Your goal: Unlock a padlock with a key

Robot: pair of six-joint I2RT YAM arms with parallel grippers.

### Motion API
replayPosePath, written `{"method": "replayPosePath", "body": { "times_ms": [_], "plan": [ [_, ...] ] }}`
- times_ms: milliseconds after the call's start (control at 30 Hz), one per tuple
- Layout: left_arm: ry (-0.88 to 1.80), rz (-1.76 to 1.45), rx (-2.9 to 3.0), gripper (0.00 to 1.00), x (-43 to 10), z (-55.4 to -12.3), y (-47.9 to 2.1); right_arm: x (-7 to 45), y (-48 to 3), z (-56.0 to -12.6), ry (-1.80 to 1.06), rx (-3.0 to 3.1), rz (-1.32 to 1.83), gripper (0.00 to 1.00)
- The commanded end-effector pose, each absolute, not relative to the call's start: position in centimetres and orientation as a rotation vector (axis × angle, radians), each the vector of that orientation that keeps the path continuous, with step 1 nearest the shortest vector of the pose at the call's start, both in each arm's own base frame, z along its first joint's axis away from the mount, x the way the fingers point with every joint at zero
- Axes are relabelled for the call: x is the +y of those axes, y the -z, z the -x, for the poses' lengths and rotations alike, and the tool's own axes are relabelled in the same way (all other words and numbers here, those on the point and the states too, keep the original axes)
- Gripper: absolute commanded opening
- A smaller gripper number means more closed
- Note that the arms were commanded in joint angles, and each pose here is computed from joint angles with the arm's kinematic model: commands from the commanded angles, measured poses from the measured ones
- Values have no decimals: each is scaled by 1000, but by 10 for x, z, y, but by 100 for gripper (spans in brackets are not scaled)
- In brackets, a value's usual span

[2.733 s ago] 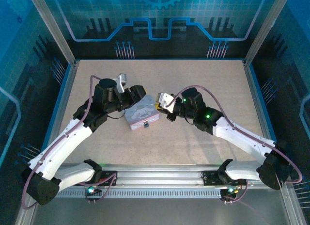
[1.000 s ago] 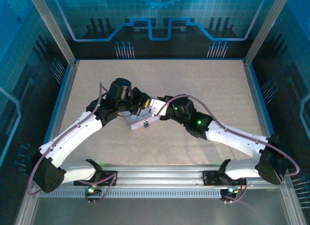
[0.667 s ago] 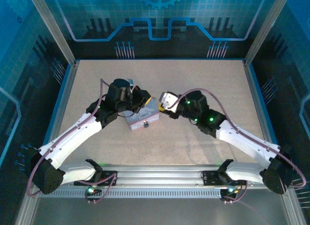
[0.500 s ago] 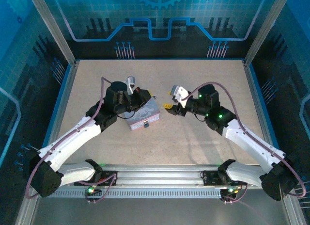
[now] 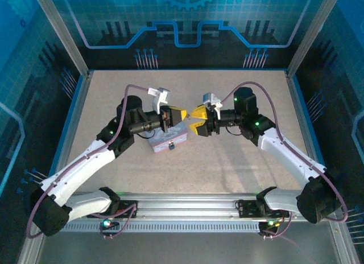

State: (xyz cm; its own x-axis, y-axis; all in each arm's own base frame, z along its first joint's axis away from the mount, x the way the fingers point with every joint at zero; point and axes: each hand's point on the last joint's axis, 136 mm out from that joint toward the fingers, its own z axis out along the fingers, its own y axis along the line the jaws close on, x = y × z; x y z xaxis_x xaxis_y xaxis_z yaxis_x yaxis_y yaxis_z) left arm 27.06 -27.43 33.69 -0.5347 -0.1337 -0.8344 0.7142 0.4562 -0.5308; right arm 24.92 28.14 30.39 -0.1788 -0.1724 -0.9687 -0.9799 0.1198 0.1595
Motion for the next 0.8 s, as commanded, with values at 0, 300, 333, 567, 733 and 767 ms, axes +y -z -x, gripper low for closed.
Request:
{"method": "replayPosePath", "body": {
  "times_ms": [0,300,333,567,733,767],
  "plan": [
    [1183,-692,1663,0,-278,-249,-360,282,-317,-245,-1263,1502,1190,56],
    [1194,-702,1649,0,-278,-246,-359,285,-320,-248,-1300,1521,1176,47],
    [1192,-704,1650,0,-278,-245,-358,285,-321,-248,-1307,1520,1177,46],
    [1188,-701,1658,0,-278,-246,-356,286,-325,-245,-1327,1504,1189,44],
    [1185,-699,1665,0,-278,-247,-355,288,-327,-245,-1333,1502,1190,37],
    [1184,-700,1664,0,-278,-247,-355,289,-326,-245,-1337,1504,1190,35]
  ]
}}
